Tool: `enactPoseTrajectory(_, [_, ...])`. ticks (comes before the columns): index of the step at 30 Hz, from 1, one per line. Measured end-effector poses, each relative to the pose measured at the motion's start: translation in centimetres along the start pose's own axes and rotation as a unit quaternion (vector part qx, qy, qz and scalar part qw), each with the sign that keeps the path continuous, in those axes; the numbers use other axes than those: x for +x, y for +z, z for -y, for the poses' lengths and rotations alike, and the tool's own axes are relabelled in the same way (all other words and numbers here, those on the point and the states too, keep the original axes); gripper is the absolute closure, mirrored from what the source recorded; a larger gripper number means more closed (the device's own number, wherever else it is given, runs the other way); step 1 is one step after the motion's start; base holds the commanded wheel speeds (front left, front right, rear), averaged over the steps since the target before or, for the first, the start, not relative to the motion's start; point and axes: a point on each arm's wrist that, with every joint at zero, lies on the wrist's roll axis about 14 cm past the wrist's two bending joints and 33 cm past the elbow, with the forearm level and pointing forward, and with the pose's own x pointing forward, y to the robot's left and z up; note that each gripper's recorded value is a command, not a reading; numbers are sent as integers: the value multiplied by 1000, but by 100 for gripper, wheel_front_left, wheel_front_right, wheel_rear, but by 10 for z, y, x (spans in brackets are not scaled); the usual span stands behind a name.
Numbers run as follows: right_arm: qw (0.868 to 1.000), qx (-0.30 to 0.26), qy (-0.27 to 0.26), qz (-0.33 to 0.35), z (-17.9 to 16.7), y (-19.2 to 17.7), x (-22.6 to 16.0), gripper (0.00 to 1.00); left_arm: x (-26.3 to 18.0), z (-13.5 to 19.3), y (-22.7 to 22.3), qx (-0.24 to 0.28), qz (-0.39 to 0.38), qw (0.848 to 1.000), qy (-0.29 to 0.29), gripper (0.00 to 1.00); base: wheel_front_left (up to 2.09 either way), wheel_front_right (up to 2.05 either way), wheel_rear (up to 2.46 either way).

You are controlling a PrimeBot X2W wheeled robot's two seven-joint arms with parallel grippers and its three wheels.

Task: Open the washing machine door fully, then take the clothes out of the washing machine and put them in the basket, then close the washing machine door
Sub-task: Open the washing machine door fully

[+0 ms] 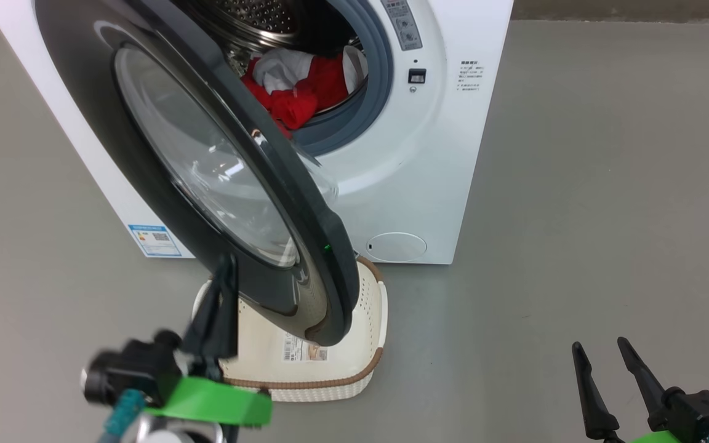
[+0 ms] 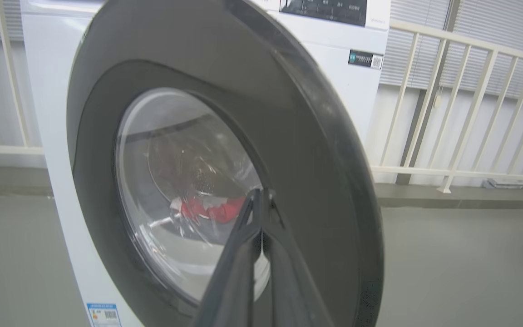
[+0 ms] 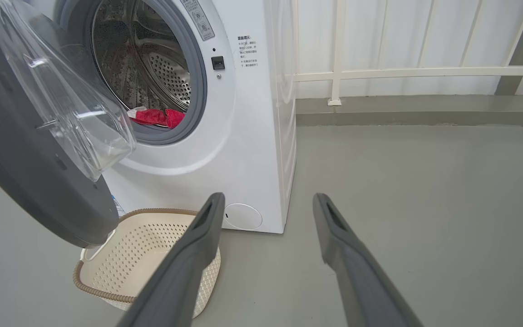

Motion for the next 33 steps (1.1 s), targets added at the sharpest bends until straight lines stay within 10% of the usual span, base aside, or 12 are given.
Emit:
enactPoseTrajectory(14, [1000,4,-3,-5,2,-3,0,0,31,67,149,-20,232,968,-89,100,0,0,0])
enactPoseTrajectory(33, [1000,6,-12,-12,7,-8,3,0,14,192,68,-103,80,955,-267,100,0,0,0])
